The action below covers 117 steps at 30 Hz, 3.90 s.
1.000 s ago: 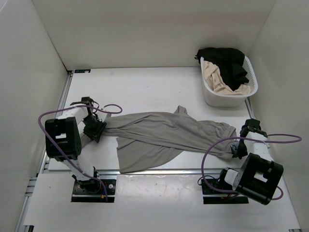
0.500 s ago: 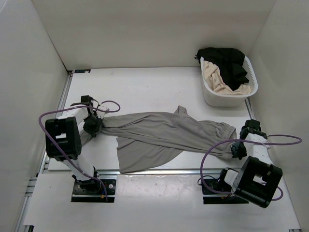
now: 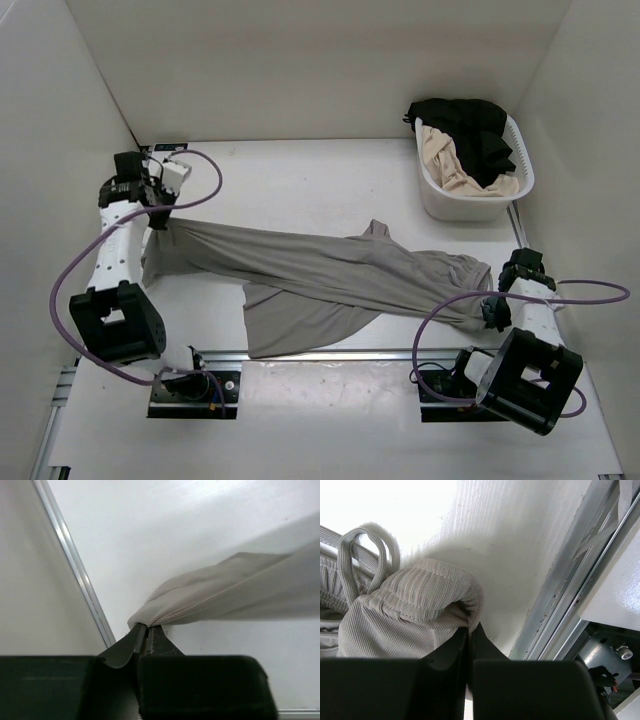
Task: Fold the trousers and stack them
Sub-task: Flatten the trousers out
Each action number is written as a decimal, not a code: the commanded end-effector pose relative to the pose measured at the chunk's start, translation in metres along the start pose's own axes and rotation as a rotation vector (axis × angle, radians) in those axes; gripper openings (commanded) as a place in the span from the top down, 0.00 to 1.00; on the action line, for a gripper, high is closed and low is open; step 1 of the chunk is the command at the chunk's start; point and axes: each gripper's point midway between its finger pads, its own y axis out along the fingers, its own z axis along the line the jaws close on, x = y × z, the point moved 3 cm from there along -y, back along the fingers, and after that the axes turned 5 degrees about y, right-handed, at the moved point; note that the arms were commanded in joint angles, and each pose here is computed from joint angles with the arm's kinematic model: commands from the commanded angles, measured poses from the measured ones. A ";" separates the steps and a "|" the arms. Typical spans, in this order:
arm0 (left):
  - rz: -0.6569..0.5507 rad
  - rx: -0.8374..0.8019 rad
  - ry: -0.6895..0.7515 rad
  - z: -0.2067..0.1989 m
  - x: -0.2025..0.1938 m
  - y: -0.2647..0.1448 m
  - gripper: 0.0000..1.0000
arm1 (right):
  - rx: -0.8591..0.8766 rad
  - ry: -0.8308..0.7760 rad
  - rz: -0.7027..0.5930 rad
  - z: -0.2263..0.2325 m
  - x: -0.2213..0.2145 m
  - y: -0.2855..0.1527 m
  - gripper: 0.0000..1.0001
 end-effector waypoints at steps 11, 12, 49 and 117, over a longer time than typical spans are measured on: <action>0.192 0.088 -0.136 0.110 0.035 0.131 0.48 | 0.021 -0.083 -0.020 -0.001 0.005 -0.001 1.00; 0.182 0.113 -0.145 0.116 0.039 0.127 0.41 | 0.027 -0.102 -0.014 -0.001 0.005 -0.002 1.00; 0.249 -0.268 -0.436 0.034 -0.074 0.157 0.85 | 0.141 -0.128 0.069 0.085 0.037 -0.021 1.00; 0.458 -0.278 -0.258 0.010 -0.174 0.001 0.85 | 0.005 0.190 0.166 -0.022 0.057 -0.028 1.00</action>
